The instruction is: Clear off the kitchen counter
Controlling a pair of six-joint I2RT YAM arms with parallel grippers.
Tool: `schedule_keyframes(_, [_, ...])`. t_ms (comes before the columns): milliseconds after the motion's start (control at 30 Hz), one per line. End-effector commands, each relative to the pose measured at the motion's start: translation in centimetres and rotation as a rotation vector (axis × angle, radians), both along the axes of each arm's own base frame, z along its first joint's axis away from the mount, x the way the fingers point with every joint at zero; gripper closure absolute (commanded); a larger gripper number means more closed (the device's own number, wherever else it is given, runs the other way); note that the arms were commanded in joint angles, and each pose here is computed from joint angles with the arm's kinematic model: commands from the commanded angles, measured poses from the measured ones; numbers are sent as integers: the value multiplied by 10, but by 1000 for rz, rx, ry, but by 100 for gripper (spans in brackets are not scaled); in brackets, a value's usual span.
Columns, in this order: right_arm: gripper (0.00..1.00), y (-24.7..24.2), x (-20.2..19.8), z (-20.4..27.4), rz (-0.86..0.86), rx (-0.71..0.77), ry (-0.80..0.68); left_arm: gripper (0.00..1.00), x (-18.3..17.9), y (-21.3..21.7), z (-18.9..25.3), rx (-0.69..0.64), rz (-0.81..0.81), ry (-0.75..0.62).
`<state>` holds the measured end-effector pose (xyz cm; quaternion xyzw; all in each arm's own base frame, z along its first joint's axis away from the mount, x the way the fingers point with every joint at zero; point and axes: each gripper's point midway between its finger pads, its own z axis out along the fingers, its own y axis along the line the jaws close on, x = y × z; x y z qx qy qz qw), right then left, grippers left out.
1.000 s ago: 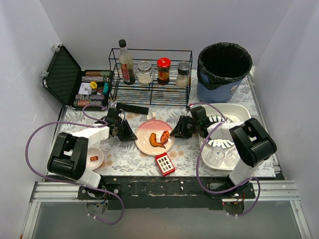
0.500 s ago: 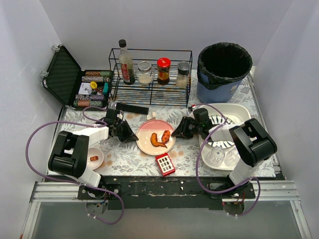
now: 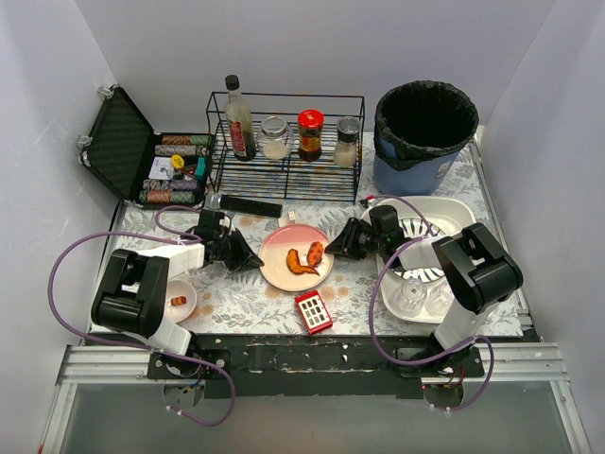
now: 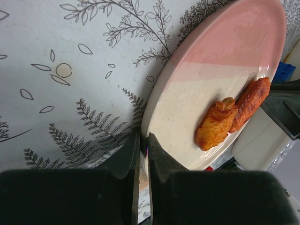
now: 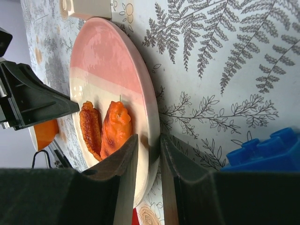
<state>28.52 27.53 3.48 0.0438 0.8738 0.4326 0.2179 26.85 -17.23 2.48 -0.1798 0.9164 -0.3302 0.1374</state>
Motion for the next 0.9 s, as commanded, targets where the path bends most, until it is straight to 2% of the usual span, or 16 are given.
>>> schedule_keyframes(0, [69, 20, -47, -5, 142, 112, 165, 100, -16, -42, 23, -211, -134, 3])
schedule_keyframes(567, [68, 29, -48, 11, 228, 156, 113, 100, -20, -46, 17, -240, -170, -8])
schedule_keyframes(867, [63, 34, -50, 20, 288, 180, 77, 100, -15, -47, 23, -247, -177, -39])
